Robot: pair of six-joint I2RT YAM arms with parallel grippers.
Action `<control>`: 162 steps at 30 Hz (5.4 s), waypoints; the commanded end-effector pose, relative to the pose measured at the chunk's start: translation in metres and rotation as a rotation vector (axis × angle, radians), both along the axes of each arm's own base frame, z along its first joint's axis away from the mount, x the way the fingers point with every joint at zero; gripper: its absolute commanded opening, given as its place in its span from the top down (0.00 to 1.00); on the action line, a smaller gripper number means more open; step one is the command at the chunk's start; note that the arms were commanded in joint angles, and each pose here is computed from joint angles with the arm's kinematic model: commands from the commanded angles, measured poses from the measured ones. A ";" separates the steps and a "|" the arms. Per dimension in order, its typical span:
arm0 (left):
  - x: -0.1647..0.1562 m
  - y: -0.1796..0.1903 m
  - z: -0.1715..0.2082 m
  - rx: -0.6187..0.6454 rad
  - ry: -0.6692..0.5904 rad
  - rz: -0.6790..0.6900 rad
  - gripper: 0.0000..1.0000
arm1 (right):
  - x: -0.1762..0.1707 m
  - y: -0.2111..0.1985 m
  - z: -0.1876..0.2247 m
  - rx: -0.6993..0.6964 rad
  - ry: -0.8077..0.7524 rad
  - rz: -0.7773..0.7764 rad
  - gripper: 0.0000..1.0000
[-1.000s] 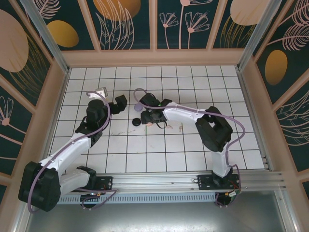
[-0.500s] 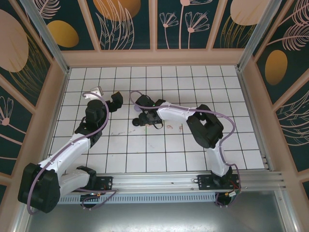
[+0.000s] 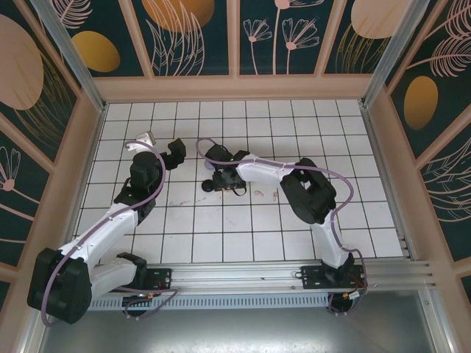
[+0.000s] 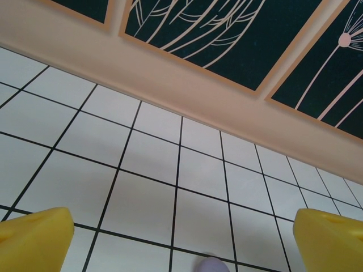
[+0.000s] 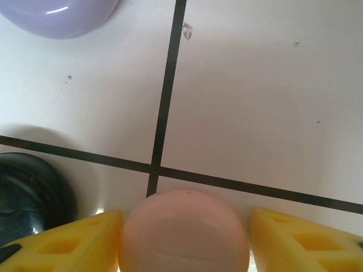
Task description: Insert the wireless bluetooth earbuds into the charging case
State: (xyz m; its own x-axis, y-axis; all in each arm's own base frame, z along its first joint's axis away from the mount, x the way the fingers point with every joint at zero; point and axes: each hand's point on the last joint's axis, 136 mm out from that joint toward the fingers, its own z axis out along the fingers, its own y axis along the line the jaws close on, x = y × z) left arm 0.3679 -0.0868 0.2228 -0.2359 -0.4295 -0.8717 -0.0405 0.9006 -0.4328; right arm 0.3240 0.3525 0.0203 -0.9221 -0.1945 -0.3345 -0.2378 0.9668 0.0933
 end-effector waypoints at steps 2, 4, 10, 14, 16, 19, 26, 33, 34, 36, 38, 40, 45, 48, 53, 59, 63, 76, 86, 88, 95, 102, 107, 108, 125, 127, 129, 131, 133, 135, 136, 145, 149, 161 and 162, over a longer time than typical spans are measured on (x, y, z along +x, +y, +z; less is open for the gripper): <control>0.005 0.004 0.011 -0.031 -0.021 0.030 0.01 | -0.009 0.003 -0.013 -0.022 0.036 0.000 0.47; 0.006 0.003 0.010 -0.034 -0.014 0.030 0.01 | -0.009 0.003 -0.011 -0.021 0.033 -0.001 0.52; 0.007 -0.011 0.011 -0.037 -0.015 -0.054 0.01 | -0.006 -0.002 0.015 0.008 -0.022 -0.026 0.59; 0.001 -0.033 0.021 -0.053 -0.078 -0.192 0.01 | 0.003 -0.016 0.049 0.069 -0.074 -0.076 0.59; -0.004 -0.047 0.024 -0.069 -0.109 -0.276 0.01 | 0.010 -0.026 0.067 0.115 -0.098 -0.116 0.59; -0.014 -0.071 0.027 -0.110 -0.151 -0.426 0.01 | 0.022 -0.041 0.099 0.204 -0.140 -0.180 0.60; -0.040 -0.118 0.031 -0.260 -0.224 -0.735 0.03 | 0.050 -0.064 0.180 0.461 -0.233 -0.331 0.61; -0.053 -0.152 0.033 -0.315 -0.274 -0.857 0.05 | 0.061 -0.056 0.221 0.688 -0.235 -0.420 0.62; -0.053 -0.156 0.033 -0.317 -0.276 -0.866 0.07 | 0.062 -0.054 0.224 0.713 -0.228 -0.429 0.61; -0.050 -0.167 0.032 -0.327 -0.270 -0.882 0.12 | 0.062 -0.047 0.227 0.766 -0.206 -0.443 0.62; -0.048 -0.172 0.032 -0.346 -0.277 -0.890 0.16 | 0.061 -0.042 0.228 0.800 -0.192 -0.451 0.62; -0.045 -0.176 0.033 -0.365 -0.286 -0.889 0.23 | 0.060 -0.039 0.229 0.816 -0.186 -0.454 0.62; -0.038 -0.180 0.035 -0.414 -0.318 -0.876 0.34 | 0.057 -0.032 0.231 0.839 -0.174 -0.454 0.62; -0.034 -0.182 0.037 -0.439 -0.339 -0.870 0.40 | 0.055 -0.029 0.232 0.850 -0.169 -0.450 0.62; -0.027 -0.189 0.038 -0.464 -0.353 -0.879 0.48 | 0.053 -0.026 0.232 0.854 -0.167 -0.444 0.62; -0.022 -0.196 0.042 -0.485 -0.369 -0.892 0.57 | 0.052 -0.023 0.235 0.868 -0.163 -0.432 0.62; -0.015 -0.202 0.033 -0.493 -0.350 -0.895 0.62 | 0.051 -0.021 0.235 0.875 -0.156 -0.426 0.62; -0.010 -0.211 0.035 -0.519 -0.366 -0.910 0.61 | 0.049 -0.018 0.235 0.885 -0.149 -0.417 0.62; -0.006 -0.211 0.038 -0.540 -0.383 -0.898 0.60 | 0.045 -0.016 0.233 0.888 -0.140 -0.408 0.63; -0.005 -0.211 0.038 -0.542 -0.385 -0.898 0.60 | 0.045 -0.016 0.232 0.890 -0.137 -0.409 0.63; -0.003 -0.211 0.038 -0.552 -0.391 -0.892 0.67 | 0.044 -0.017 0.234 0.891 -0.140 -0.406 0.63; -0.002 -0.209 0.039 -0.570 -0.411 -0.883 0.77 | 0.042 -0.017 0.233 0.896 -0.137 -0.404 0.63; 0.000 -0.207 0.044 -0.590 -0.430 -0.867 0.64 | 0.041 -0.017 0.233 0.896 -0.137 -0.405 0.63; 0.000 -0.206 0.044 -0.594 -0.434 -0.865 0.61 | 0.041 -0.017 0.234 0.897 -0.137 -0.404 0.63; 0.001 -0.208 0.044 -0.632 -0.443 -0.872 1.00 | 0.042 -0.018 0.244 0.914 -0.158 -0.399 0.60; 0.001 -0.209 0.043 -0.634 -0.436 -0.878 1.00 | 0.045 -0.020 0.249 0.922 -0.169 -0.402 0.50; 0.000 -0.209 0.043 -0.635 -0.430 -0.881 1.00 | 0.051 -0.024 0.259 0.938 -0.192 -0.402 0.38; 0.000 -0.209 0.043 -0.635 -0.424 -0.880 1.00 | 0.057 -0.031 0.273 0.958 -0.227 -0.403 0.31; -0.002 -0.210 0.043 -0.628 -0.416 -0.887 1.00 | 0.061 -0.041 0.286 0.970 -0.269 -0.406 0.27; -0.005 -0.211 0.045 -0.613 -0.406 -0.902 1.00 | 0.061 -0.054 0.301 0.979 -0.317 -0.401 0.26; -0.007 -0.212 0.046 -0.606 -0.402 -0.911 1.00 | 0.059 -0.060 0.304 0.975 -0.332 -0.396 0.26; -0.032 -0.228 0.048 -0.448 -0.324 -1.072 1.00 | 0.017 -0.111 0.303 0.885 -0.525 -0.192 0.26; -0.045 -0.236 0.049 -0.395 -0.290 -1.160 1.00 | -0.008 -0.114 0.291 0.814 -0.588 -0.016 0.26; -0.064 -0.249 0.034 -0.361 -0.173 -1.318 1.00 | -0.035 -0.101 0.257 0.789 -0.563 0.203 0.27; -0.065 -0.249 0.034 -0.360 -0.169 -1.321 1.00 | -0.034 -0.100 0.256 0.790 -0.560 0.201 0.27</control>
State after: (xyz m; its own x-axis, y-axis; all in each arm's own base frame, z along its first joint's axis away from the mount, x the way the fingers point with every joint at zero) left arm 0.3132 -0.3331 0.2422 -0.5771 -0.2075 -0.7898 0.7883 0.1108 -0.6052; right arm 0.2902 0.2453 0.2686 -0.6089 0.1556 -0.7778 -0.5320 0.6473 0.5459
